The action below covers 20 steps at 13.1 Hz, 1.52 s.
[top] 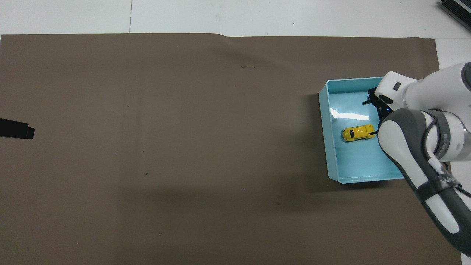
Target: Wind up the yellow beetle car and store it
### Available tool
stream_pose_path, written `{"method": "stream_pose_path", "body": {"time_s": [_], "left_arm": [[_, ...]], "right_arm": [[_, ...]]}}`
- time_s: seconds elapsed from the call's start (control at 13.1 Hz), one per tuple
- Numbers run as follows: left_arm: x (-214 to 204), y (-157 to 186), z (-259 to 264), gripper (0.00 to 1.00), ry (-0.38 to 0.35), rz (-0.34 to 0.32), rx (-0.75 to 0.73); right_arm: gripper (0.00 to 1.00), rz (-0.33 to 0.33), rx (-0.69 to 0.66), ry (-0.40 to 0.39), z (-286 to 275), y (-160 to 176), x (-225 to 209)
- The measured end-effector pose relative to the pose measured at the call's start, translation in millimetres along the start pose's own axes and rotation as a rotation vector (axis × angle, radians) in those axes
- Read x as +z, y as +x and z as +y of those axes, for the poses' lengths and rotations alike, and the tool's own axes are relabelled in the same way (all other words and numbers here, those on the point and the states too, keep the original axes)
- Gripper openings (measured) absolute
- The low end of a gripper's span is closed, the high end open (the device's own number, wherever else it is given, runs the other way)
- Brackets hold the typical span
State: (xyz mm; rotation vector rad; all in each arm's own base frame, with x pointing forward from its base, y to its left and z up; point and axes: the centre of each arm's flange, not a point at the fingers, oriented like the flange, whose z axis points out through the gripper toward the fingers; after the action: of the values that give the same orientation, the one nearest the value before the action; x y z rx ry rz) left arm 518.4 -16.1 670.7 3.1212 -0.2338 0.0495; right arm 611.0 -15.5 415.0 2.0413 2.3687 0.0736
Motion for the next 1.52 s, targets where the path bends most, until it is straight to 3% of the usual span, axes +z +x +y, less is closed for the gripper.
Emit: {"method": "stream_pose_path", "body": {"time_s": [0.38, 0.91, 1.52], "left_arm": [[0.0, 0.0, 0.0, 1.0, 0.0, 0.0, 0.0], [0.0, 0.0, 0.0, 1.0, 0.0, 0.0, 0.0], [0.0, 0.0, 0.0, 1.0, 0.0, 0.0, 0.0]], "right_arm": [[1.0, -0.007, 0.002, -0.036, 4.3, 1.0, -24.0], [1.0, -0.021, 0.048, -0.114, -12.5, 27.3, -103.5], [1.0, -0.009, 0.235, -0.063, -36.4, 31.1, -148.7]]}}
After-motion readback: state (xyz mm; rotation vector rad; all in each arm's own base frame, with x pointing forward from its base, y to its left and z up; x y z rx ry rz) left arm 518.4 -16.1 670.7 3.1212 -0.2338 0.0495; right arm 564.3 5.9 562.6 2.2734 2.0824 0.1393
